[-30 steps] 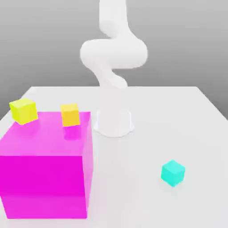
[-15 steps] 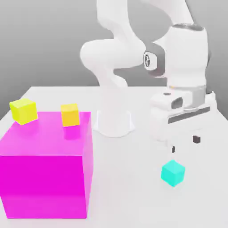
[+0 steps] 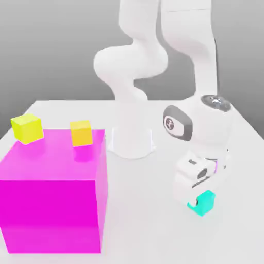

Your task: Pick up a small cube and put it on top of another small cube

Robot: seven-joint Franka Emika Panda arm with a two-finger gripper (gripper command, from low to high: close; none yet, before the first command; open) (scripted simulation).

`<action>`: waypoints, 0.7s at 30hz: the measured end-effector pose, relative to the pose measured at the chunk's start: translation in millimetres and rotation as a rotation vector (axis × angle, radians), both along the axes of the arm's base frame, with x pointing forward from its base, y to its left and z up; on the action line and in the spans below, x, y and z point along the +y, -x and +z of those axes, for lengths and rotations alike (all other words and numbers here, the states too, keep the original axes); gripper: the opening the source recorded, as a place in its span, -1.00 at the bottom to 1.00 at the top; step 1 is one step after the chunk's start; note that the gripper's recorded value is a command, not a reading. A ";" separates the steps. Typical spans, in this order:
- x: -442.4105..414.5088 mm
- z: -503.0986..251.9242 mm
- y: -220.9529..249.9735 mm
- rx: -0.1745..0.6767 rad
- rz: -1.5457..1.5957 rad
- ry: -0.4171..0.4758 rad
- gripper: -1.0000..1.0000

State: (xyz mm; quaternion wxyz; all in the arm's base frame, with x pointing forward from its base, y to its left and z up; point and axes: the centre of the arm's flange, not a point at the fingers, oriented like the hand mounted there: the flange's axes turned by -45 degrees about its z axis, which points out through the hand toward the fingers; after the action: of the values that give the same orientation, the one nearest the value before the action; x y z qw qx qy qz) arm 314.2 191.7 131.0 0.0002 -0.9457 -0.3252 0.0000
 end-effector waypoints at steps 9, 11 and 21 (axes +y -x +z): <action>7.2 63.5 -6.1 0.001 0.000 0.006 -1.00; 21.0 67.5 -19.6 0.004 -0.005 0.014 -1.00; 98.8 81.2 -95.2 0.016 -0.064 0.038 -1.00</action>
State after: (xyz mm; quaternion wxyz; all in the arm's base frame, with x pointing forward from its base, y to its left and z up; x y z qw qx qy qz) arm 409.4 290.5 212.1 -0.0152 -0.9554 -0.2947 0.0139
